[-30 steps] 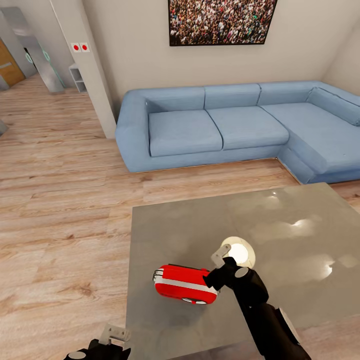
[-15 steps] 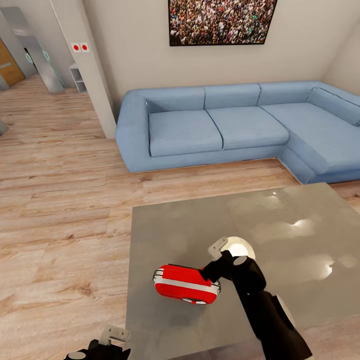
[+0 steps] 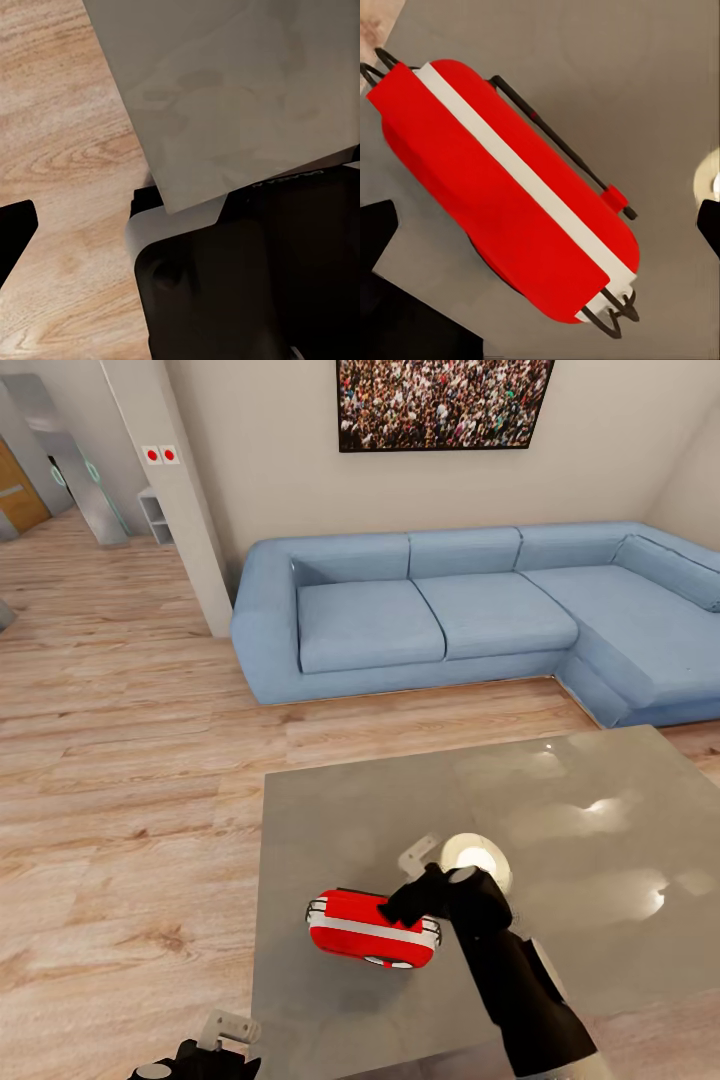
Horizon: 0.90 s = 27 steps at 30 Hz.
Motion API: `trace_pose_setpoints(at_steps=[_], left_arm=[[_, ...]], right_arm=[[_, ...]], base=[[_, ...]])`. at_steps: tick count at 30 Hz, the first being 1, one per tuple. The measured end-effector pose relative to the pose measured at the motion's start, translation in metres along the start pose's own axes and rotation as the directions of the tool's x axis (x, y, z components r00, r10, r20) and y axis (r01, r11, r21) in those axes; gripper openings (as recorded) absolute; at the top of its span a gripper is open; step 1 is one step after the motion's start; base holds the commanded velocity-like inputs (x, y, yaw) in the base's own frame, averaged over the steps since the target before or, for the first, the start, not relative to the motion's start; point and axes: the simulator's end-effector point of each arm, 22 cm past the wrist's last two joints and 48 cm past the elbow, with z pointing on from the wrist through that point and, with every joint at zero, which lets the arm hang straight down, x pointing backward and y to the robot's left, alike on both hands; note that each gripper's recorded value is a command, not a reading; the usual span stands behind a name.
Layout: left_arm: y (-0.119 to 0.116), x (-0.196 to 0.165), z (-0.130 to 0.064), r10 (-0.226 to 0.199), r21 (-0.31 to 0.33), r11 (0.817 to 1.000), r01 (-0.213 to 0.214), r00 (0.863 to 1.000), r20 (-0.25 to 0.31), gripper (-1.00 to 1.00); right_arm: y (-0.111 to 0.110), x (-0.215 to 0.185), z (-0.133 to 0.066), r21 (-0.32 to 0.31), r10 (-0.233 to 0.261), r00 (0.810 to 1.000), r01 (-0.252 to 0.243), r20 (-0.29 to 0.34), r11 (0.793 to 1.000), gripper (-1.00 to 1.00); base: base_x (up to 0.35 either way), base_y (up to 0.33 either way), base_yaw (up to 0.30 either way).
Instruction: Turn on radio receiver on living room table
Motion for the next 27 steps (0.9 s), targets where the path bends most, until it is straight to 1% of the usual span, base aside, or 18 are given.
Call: trace_pose_setpoints(at_steps=[4,9,12,13,17,24,27], left_arm=[[0.0,0.0,0.0,0.0,0.0,1.0,0.0,1.0,0.0,1.0],[0.0,0.0,0.0,0.0,0.0,1.0,0.0,1.0,0.0,1.0],[0.0,0.0,0.0,0.0,0.0,1.0,0.0,1.0,0.0,1.0],[0.0,0.0,0.0,0.0,0.0,1.0,0.0,1.0,0.0,1.0],[0.0,0.0,0.0,0.0,0.0,1.0,0.0,1.0,0.0,1.0],[0.0,0.0,0.0,0.0,0.0,1.0,0.0,1.0,0.0,1.0],[0.0,-0.004,0.0,0.003,0.001,1.0,-0.003,1.0,0.016,1.0]], right_arm=[[0.008,0.01,0.01,-0.01,-0.007,0.999,0.007,-0.035,1.0,1.0],[0.011,0.013,0.013,-0.013,-0.018,0.999,0.017,-0.046,1.0,1.0],[0.02,0.011,0.015,-0.023,-0.045,0.998,0.044,-0.048,0.999,1.0],[0.028,0.011,0.017,-0.032,-0.069,0.996,0.067,-0.054,0.997,1.0],[0.042,0.019,0.025,-0.051,-0.106,0.991,0.102,-0.081,0.994,1.0],[0.045,0.027,0.031,-0.05,-0.121,0.987,0.117,-0.105,0.992,1.0],[0.045,0.028,0.031,-0.049,-0.123,0.986,0.119,-0.108,0.992,1.0]], base=[[0.0,0.0,0.0],[0.0,0.0,0.0],[0.0,0.0,0.0],[0.0,0.0,0.0],[0.0,0.0,0.0],[0.0,0.0,0.0],[0.0,0.0,0.0]])
